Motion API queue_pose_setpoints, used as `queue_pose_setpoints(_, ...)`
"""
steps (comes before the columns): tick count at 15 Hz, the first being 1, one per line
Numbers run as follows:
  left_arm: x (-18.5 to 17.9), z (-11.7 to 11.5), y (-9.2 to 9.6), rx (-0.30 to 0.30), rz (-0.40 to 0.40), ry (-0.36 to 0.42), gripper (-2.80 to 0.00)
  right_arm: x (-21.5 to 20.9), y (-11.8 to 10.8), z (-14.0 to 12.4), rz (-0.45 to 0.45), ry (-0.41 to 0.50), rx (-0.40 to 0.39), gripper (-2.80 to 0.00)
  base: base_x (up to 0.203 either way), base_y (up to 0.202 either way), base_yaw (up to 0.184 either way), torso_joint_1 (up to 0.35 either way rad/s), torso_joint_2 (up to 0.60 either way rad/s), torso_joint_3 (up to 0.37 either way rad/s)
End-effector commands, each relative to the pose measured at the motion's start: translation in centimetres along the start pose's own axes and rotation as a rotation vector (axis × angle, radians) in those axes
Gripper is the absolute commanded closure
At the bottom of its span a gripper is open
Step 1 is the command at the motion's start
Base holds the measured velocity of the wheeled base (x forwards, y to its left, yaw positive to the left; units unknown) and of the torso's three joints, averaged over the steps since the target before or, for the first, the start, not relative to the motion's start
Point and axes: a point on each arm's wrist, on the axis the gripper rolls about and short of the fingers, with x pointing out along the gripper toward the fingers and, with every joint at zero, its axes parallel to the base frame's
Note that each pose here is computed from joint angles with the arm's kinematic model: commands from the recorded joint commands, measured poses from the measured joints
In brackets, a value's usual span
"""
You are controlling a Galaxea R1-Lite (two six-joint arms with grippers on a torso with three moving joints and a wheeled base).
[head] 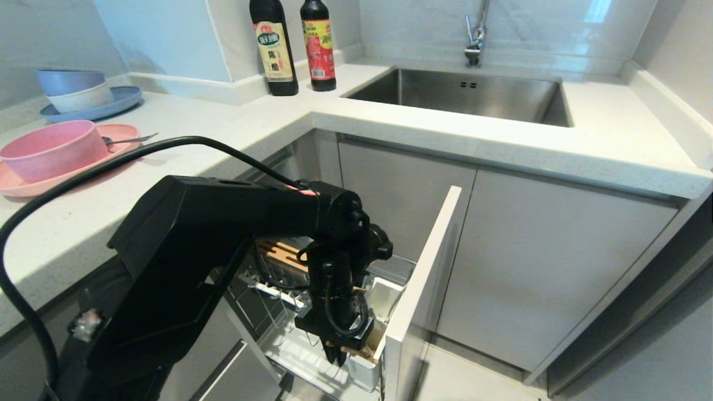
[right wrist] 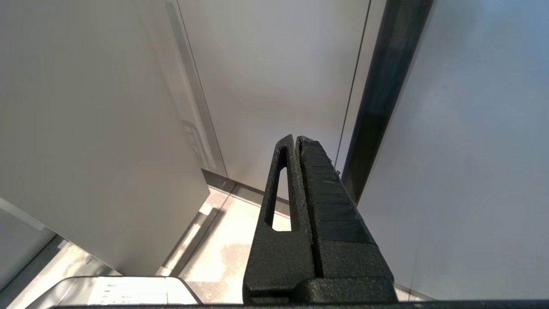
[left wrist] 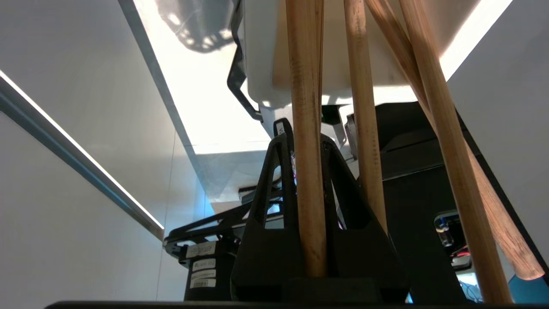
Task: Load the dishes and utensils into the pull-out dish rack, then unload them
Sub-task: Take the chopsticks out of the cupboard
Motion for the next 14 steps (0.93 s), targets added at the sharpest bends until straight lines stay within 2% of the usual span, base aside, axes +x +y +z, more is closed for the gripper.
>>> queue_pose_setpoints(1, -0.2, -0.4, -0.2, 0.004, 0.003, 0.013, 0.00, 0.0, 0.0, 0.0, 0.000, 0.001, 0.000, 0.00, 0.000, 0.000, 0.000, 0.000, 0.00, 0.000)
queue_pose_setpoints(9, -4.9, -4.7, -1.2, 0.047, 0.007, -0.003, 0.00, 0.0, 0.0, 0.0, 0.000, 0.001, 0.000, 0.00, 0.000, 0.000, 0.000, 0.000, 0.00, 0.000)
queue_pose_setpoints(14, -6.2, -5.6, -1.2, 0.016, 0.012, -0.043, 0.00, 0.0, 0.0, 0.0, 0.000, 0.001, 0.000, 0.00, 0.000, 0.000, 0.000, 0.000, 0.00, 0.000)
